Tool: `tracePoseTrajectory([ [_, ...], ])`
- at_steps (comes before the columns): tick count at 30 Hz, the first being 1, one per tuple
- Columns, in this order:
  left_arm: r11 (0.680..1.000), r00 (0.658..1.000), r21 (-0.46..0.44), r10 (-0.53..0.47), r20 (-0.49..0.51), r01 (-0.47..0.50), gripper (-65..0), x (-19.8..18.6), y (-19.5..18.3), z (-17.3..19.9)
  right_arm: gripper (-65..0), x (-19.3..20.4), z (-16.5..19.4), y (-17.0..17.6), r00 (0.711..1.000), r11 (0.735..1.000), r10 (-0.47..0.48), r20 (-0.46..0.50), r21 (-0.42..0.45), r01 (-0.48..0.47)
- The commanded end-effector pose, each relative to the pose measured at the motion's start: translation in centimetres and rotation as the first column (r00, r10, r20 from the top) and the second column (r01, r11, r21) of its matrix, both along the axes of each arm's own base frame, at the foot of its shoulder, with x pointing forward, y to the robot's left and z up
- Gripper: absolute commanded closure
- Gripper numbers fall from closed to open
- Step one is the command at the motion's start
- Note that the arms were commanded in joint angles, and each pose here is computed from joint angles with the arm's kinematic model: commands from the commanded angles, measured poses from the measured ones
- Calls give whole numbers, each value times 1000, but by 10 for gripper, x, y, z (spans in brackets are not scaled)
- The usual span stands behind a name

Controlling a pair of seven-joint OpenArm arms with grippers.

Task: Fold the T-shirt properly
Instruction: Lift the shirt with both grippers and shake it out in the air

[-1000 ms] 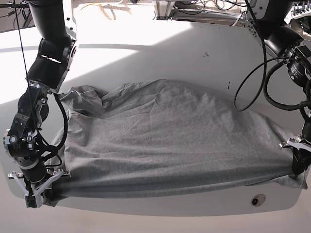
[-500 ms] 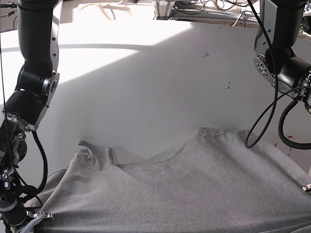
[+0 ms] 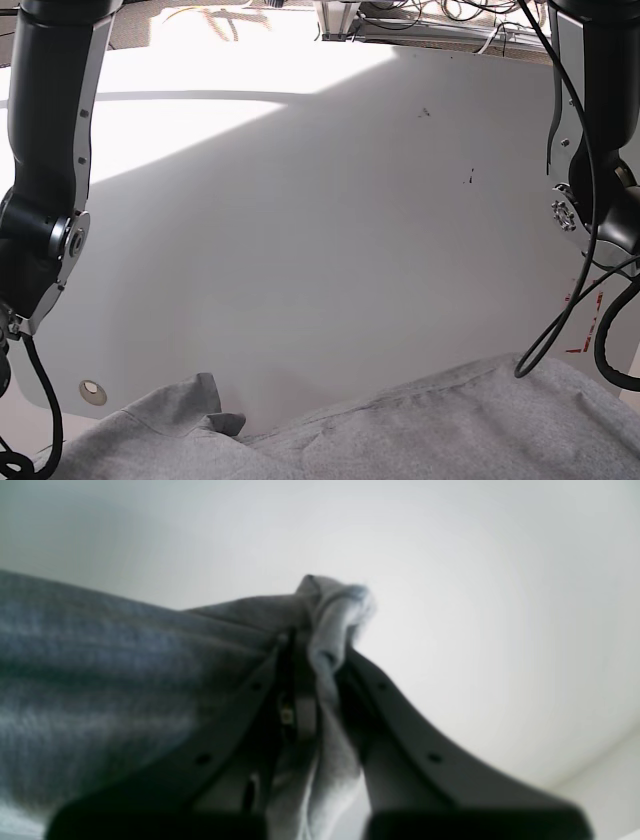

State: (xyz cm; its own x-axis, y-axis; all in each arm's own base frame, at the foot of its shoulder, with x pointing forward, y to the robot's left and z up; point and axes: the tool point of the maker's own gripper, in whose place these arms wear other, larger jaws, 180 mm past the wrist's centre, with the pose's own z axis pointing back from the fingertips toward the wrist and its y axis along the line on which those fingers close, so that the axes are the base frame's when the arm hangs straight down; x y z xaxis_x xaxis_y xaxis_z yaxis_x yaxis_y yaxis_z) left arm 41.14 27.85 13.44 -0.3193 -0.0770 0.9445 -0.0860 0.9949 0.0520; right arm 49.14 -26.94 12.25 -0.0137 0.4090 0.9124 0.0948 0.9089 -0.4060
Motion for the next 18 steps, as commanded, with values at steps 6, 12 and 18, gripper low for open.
tracePoseTrajectory([
  [6, 1000, 1000, 5, 15, -27, -15, 0, 2, 4, -19, -2, -14, -14, -6, 999, 998, -33, -7, -59, 32],
  [12, 1000, 990, -6, 12, -140, -13, 0, 10, 4, -72, -2, -24, -70, -14, 996, 998, -53, -69, -47, 50],
  [18, 998, 974, -69, -24, -226, 9, 0, 1, 6, -129, -2, -52, -135, -18, 987, 996, -78, -142, -57, 70],
])
